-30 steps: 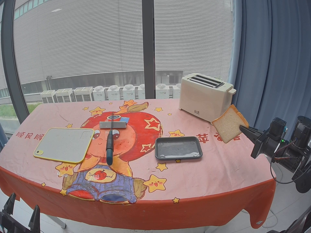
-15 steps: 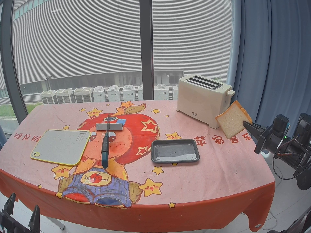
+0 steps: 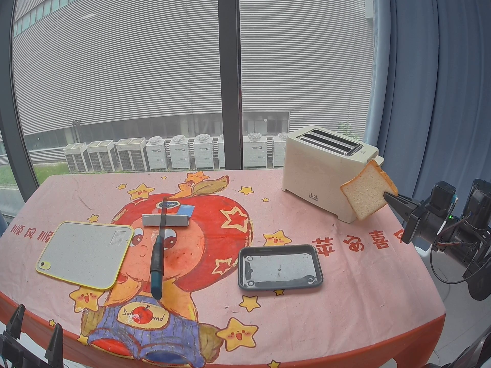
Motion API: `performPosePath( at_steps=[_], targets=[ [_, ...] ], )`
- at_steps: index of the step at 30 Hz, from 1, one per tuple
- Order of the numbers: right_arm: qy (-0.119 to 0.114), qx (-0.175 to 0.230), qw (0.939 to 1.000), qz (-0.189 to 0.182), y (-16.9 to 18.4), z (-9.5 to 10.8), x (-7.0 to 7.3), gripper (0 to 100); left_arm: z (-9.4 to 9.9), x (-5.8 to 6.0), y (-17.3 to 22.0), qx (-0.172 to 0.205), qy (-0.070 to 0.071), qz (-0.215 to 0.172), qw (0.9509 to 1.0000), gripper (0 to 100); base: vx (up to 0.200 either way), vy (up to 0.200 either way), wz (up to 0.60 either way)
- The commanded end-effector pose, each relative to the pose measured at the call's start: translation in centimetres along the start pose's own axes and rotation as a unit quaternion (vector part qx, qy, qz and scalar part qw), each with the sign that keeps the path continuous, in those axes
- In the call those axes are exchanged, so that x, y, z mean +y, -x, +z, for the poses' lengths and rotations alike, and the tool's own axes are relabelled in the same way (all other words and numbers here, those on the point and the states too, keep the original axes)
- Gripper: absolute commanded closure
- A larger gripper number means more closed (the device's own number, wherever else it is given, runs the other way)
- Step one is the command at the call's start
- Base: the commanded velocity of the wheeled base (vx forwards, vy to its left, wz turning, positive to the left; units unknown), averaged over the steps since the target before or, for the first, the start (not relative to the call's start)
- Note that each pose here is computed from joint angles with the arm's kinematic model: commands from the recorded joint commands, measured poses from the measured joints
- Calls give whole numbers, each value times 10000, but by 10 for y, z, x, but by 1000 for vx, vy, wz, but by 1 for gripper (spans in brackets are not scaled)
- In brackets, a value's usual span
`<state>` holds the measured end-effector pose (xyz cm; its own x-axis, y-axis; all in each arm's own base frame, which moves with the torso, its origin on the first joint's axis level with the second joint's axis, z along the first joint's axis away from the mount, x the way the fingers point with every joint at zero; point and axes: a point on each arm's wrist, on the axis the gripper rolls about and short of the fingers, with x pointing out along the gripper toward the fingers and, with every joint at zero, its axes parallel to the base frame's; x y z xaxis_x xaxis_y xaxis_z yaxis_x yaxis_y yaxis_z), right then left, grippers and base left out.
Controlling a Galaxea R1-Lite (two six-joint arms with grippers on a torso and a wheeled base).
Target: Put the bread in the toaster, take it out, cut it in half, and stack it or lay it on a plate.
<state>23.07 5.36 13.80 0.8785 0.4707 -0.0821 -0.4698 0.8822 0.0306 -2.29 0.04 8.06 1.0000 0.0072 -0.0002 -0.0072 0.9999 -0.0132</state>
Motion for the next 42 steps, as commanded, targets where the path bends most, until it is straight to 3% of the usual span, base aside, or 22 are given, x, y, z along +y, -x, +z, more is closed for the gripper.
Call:
performPosePath(
  at_steps=[1,28,42],
  targets=[
    [0,1,10000,0,-1,0,0,100,-5,0,0,14,3,-5,10000,0,0,0,0],
    [15,-51,10000,0,0,2,0,100,-5,0,0,14,-20,-13,10000,0,0,0,0],
    [196,-786,9965,185,12,36,5,100,-5,0,0,15,-20,-21,10000,0,0,0,0]
  ],
)
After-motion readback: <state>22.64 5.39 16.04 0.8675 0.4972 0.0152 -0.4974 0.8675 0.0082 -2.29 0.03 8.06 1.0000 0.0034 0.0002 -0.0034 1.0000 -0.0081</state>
